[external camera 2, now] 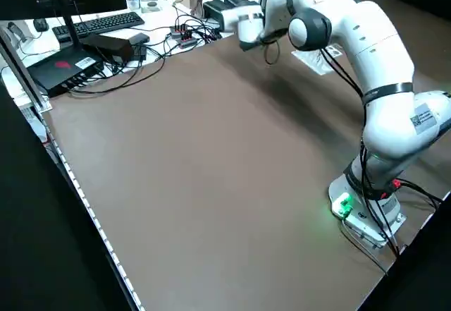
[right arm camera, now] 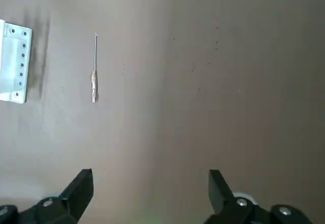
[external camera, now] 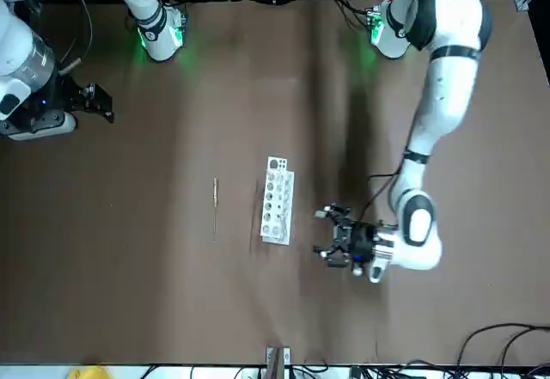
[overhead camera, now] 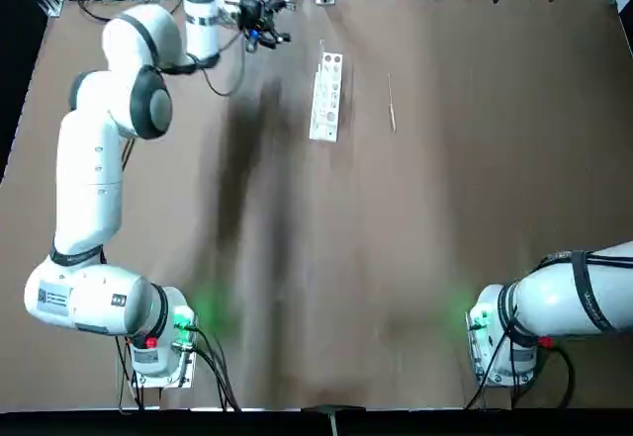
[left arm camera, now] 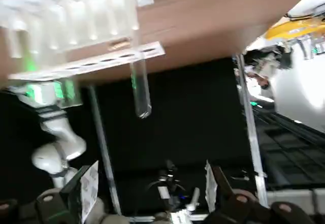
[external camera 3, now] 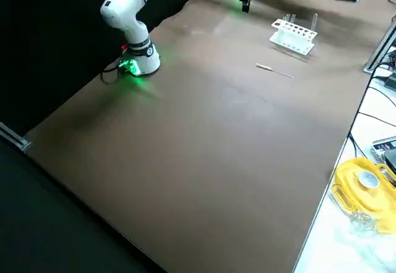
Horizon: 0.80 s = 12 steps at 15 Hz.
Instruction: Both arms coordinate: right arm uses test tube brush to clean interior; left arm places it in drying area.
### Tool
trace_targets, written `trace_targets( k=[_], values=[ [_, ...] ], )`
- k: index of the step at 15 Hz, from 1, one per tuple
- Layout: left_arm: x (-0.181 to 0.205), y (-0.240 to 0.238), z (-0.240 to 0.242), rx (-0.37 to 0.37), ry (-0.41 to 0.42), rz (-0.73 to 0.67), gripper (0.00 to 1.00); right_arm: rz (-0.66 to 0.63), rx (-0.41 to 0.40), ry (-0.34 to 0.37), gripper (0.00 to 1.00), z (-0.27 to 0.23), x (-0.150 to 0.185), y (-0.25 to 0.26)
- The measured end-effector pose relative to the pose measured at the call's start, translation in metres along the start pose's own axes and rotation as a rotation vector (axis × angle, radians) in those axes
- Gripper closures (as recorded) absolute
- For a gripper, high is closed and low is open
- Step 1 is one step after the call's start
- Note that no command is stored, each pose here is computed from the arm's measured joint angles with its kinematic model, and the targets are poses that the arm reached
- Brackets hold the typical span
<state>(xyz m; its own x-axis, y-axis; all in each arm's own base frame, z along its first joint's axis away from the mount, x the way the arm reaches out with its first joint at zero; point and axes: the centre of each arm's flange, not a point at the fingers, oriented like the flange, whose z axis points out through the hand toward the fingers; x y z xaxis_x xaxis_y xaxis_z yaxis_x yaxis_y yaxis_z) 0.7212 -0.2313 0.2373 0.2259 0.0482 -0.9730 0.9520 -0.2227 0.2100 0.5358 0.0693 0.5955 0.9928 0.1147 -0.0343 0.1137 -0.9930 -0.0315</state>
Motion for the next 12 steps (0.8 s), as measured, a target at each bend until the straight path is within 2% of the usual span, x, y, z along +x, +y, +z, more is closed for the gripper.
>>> trace_targets(
  k=[3,5,9,11,12],
  values=[
    [-0.045,0.005,-0.065,0.075,0.122,0.07,0.01,0.0,0.0,-0.001,0.0,0.0,0.0,0.0],
    [-0.075,0.003,-0.103,0.145,0.241,0.112,0.01,0.001,0.0,-0.001,0.0,0.0,0.0,0.0],
    [-0.153,-0.009,-0.139,0.396,0.543,0.209,0.01,0.016,0.001,0.002,0.0,-0.001,0.0,0.008],
    [-0.197,-0.017,-0.149,0.518,0.654,0.281,0.01,0.051,0.002,0.004,0.0,-0.001,0.0,0.027],
    [-0.24,-0.028,-0.157,0.635,0.725,0.361,0.01,0.089,0.005,0.005,0.0,-0.002,-0.001,0.05]
  ],
)
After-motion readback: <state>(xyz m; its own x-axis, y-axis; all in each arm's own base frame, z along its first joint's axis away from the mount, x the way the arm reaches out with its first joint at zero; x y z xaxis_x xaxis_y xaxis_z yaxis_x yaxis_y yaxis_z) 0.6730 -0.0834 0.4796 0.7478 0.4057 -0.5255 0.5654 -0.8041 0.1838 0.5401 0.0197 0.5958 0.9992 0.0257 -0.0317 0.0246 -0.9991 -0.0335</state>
